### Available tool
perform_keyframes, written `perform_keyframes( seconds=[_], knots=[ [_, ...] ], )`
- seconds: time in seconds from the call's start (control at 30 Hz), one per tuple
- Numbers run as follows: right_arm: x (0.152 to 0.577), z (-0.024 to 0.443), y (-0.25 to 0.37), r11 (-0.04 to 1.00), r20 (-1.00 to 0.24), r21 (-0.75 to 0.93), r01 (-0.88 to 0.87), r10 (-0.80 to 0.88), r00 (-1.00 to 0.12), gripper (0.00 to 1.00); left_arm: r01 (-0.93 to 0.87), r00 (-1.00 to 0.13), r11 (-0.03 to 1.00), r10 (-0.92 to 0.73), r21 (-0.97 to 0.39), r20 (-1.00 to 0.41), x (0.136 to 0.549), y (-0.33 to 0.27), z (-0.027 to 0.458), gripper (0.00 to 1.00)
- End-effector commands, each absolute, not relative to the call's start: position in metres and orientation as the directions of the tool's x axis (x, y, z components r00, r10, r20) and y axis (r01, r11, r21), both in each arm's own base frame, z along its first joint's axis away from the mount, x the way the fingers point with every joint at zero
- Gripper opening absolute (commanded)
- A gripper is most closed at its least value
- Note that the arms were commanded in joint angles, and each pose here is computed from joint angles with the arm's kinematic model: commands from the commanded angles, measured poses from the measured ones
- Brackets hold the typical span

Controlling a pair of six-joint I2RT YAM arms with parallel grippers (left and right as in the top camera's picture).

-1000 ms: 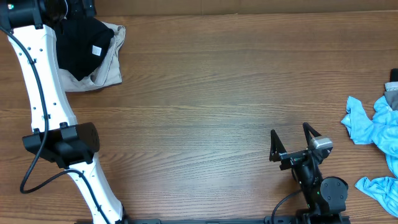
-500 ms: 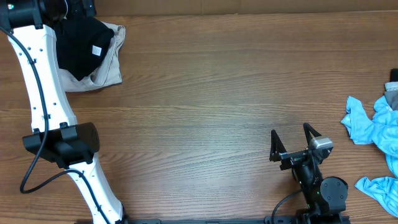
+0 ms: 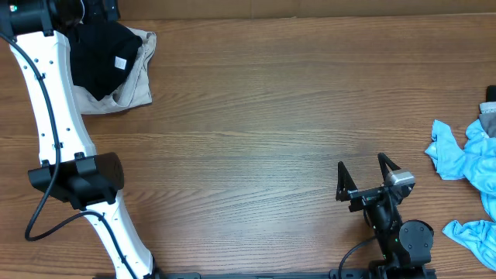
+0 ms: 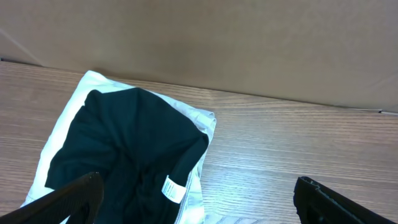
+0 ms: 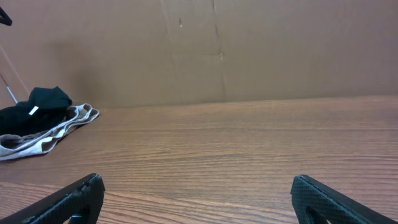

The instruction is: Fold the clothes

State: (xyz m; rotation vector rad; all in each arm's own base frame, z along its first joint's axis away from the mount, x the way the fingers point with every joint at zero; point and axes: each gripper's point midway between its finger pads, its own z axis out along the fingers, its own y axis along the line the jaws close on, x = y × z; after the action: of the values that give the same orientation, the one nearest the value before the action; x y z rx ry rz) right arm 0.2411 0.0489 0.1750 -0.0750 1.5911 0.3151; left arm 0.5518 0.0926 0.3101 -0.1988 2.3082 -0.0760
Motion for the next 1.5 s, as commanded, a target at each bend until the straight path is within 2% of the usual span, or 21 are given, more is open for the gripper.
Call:
perform_keyframes(
  seconds=[0.0, 0.17, 0.5, 0.9, 1.03, 1.2, 1.3, 1.47],
  knots=[
    [0.241, 0.173, 0.049, 0.958, -0.987, 0.16, -0.239, 0.153, -0.047, 1.0, -0.105, -0.635, 0.986, -0.164, -0.126, -0.755, 0.545, 0.085, 0.333, 1.0],
    [0.241, 0.173, 0.049, 0.958, -0.987, 0.16, -0.239, 0.153, -0.047, 1.0, -0.081, -0.631, 0.989, -0.147, -0.125, -0.761, 0.516, 0.066, 0.356, 1.0],
    [0.241, 0.173, 0.049, 0.958, -0.987, 0.16, -0.239, 0.153, -0.047, 1.0, -0.07, -0.666, 0.989, -0.143, -0.129, -0.732, 0.394, 0.038, 0.37, 1.0],
    [0.241, 0.173, 0.049, 0.958, -0.987, 0.16, -0.239, 0.153, -0.047, 1.0, -0.079, -0.582, 0.993, -0.117, -0.088, -0.804, 0.26, 0.022, 0.363, 1.0],
    [0.241, 0.173, 0.049, 0.958, -0.987, 0.16, -0.239, 0.153, -0.047, 1.0, -0.012, -0.444, 0.994, -0.103, -0.11, -0.89, 0.247, 0.009, 0.357, 1.0],
    [0.241, 0.173, 0.049, 0.958, -0.987, 0.16, -0.239, 0.153, -0.047, 1.0, 0.107, -0.2, 0.985, -0.114, -0.137, -0.973, 0.247, -0.01, 0.341, 1.0],
    [0.241, 0.173, 0.049, 0.958, -0.987, 0.16, -0.239, 0.153, -0.047, 1.0, 0.122, -0.108, 0.975, -0.171, -0.184, -0.979, 0.246, -0.013, 0.323, 1.0],
    [0.241, 0.173, 0.049, 0.958, -0.987, 0.16, -0.239, 0.153, -0.047, 1.0, 0.174, -0.013, 0.971, -0.164, -0.163, -0.986, 0.242, -0.022, 0.287, 1.0]
  ],
)
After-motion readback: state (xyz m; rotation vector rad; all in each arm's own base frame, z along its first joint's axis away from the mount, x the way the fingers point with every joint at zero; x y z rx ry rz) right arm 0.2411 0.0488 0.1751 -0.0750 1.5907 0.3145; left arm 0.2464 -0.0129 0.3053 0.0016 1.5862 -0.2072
